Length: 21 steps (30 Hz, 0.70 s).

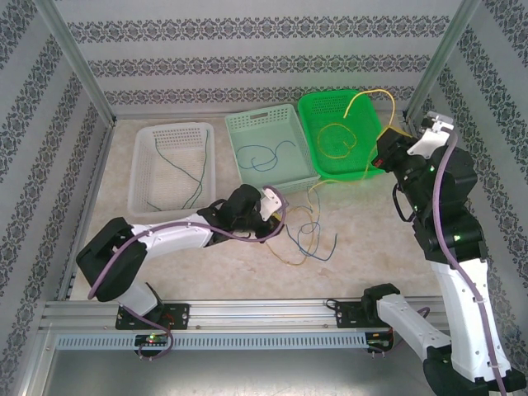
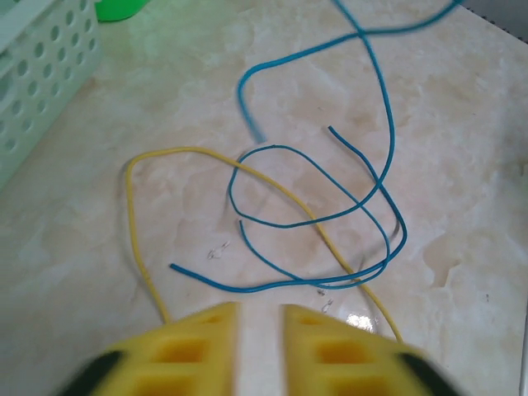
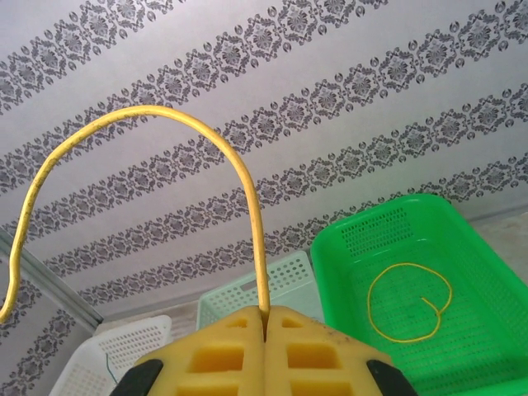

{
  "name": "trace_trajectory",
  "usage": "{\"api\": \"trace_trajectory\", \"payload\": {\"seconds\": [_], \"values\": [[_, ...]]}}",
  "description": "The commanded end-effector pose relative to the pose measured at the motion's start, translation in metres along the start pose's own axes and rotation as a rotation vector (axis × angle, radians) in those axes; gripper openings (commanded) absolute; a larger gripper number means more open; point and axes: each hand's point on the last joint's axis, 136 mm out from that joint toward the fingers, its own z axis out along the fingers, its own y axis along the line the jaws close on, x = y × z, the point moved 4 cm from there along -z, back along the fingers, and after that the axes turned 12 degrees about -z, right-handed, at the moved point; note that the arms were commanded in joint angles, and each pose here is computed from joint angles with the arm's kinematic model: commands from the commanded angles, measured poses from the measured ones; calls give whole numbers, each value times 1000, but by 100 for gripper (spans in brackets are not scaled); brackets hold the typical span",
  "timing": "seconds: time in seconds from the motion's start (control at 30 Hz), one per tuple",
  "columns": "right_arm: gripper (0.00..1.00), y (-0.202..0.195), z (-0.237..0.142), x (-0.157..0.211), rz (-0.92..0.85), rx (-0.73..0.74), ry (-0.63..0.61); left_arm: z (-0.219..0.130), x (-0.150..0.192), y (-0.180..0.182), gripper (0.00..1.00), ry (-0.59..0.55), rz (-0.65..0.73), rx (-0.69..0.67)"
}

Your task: Untangle the cables

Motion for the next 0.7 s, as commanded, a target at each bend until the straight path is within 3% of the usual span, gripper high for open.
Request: {"api": "trace_trajectory", "payload": {"seconds": [0.0,0.03,0.07,0.2,0.33,0.67], "values": [[0,1,2,-2,10,-16,-7,-14,-13,-3,61,-66,8,-4],[0,0,3,1,14,-10,-5,-17,-15,-6,81,-78,18,3],[0,-1,2,1,18,-5,-7,-19,-17,-9,92,-89,32,9],[0,-2,0,2,28,2,-11,-29,-24,-20,99,-153,105,-3],[0,2,2,1,57,-29,-8,-31,-34,-22,100,-212,113,-30],[0,8,5,-4,100,-62,-20,3,-51,-48,100,-223,112,70]]}}
